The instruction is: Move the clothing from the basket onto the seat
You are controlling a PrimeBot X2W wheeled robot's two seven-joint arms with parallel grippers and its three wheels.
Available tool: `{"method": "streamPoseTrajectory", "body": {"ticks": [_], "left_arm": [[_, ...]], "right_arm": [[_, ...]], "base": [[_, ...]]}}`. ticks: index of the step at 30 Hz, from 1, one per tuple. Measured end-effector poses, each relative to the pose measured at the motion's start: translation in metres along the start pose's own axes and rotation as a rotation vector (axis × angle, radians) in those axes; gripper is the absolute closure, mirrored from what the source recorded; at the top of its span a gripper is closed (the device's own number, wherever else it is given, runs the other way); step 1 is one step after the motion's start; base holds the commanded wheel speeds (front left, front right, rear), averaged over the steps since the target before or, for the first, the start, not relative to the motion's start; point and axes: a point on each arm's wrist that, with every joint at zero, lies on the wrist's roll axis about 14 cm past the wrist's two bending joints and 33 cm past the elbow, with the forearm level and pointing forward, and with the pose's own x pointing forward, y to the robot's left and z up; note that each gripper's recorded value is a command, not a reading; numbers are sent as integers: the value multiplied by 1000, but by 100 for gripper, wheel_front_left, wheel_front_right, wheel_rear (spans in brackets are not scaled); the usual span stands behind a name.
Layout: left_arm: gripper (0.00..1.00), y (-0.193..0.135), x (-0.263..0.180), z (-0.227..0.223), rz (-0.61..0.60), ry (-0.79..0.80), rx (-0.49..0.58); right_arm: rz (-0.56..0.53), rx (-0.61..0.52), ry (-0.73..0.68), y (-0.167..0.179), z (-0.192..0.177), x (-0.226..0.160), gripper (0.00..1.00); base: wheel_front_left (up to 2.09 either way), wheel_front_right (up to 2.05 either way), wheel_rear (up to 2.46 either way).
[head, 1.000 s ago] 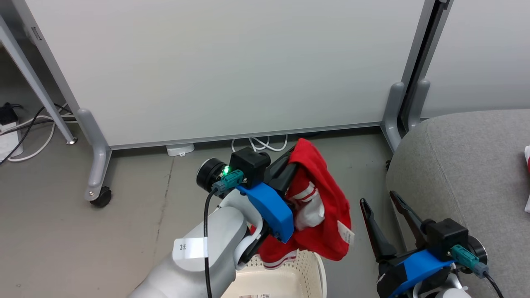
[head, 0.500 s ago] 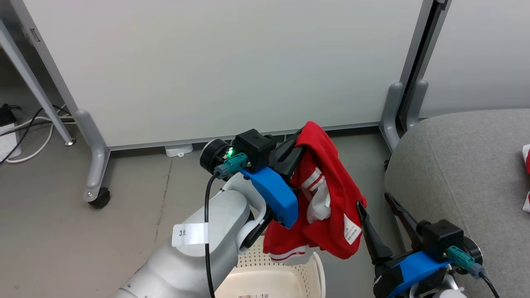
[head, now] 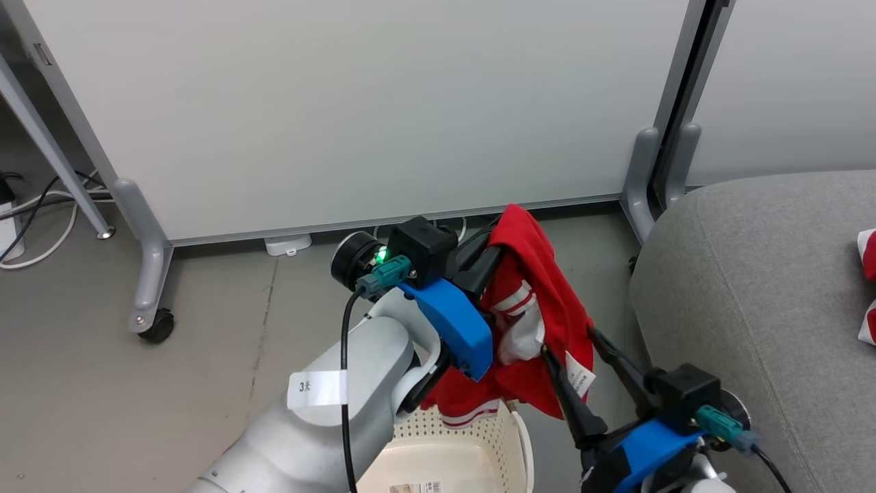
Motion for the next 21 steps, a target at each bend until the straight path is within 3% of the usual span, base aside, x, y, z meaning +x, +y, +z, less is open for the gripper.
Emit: {"method": "streamPoseTrajectory", "body": {"ticks": [21], "left_arm": [[100,-16,0,-5,-45,16,-7]], "right_arm": [[114,-44,115,21,-21,44,0]], "base": [[0,0,0]]}}
